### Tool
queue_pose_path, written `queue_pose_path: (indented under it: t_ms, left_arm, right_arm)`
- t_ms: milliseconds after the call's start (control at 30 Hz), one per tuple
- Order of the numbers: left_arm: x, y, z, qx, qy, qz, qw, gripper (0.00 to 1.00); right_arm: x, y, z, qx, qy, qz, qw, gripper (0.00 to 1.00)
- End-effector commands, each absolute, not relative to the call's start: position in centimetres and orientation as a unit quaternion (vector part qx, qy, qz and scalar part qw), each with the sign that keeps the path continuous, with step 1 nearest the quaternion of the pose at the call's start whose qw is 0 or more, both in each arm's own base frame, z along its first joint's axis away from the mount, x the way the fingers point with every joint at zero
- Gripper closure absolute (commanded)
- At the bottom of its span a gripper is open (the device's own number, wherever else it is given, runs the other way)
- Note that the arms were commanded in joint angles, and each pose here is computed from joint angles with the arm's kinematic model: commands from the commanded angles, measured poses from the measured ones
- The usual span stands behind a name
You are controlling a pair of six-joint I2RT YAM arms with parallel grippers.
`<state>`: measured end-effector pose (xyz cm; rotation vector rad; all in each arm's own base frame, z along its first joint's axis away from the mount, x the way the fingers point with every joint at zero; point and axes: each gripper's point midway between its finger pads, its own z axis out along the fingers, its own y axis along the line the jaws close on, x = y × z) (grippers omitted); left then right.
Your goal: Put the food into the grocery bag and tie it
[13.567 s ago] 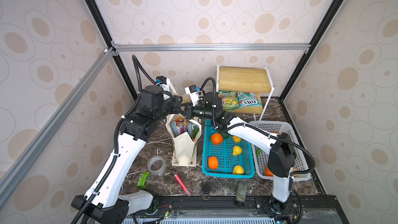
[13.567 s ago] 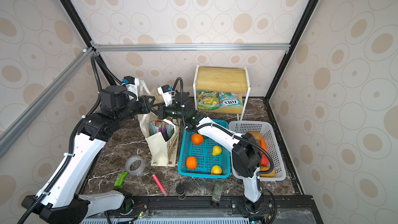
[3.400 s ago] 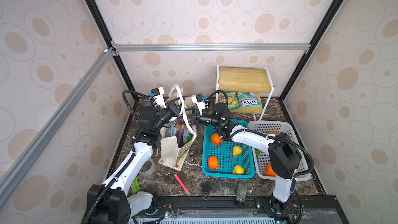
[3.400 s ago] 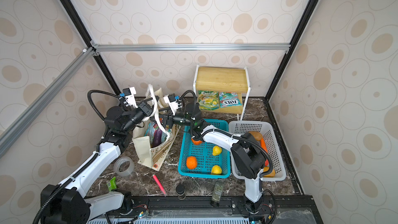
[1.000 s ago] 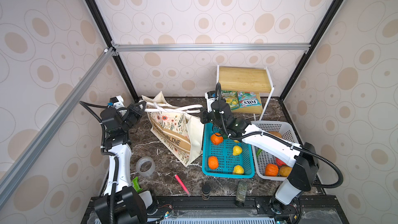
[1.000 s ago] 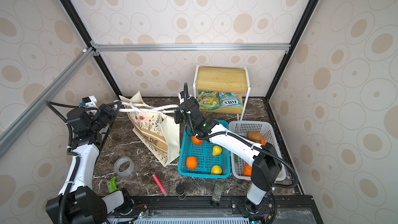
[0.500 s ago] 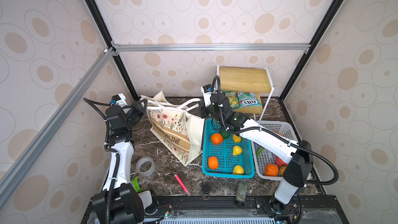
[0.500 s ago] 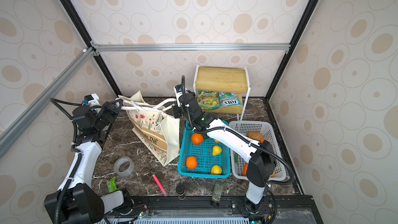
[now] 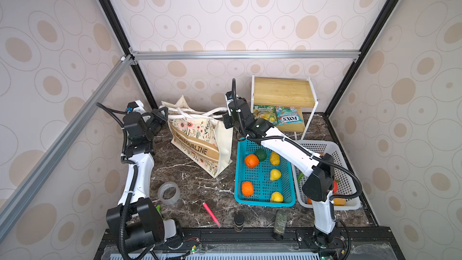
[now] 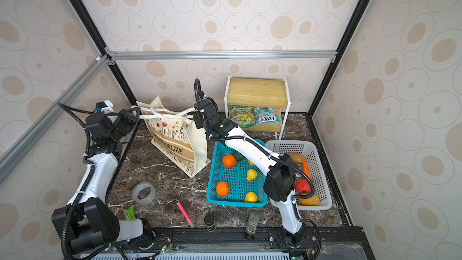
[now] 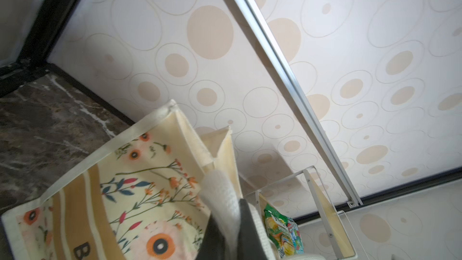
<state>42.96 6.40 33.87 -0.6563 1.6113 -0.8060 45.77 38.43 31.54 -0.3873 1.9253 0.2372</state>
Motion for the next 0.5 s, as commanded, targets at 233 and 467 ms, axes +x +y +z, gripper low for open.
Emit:
queue_pose_path:
  t_ms: [233, 467]
  left_arm:
    - [42.4, 12.0, 31.4, -0.308, 0.67, -0.305, 0.602, 1.0]
    - [43.0, 8.2, 33.3, -0.273, 0.66, -0.34, 0.612, 1.0]
  right_arm:
    - [47.7, 28.6, 30.0, -0.084, 0.835, 0.004, 0.544, 1.0]
    - [46.9, 33.9, 32.2, -0.166, 0.811, 0.048, 0.56, 1.0]
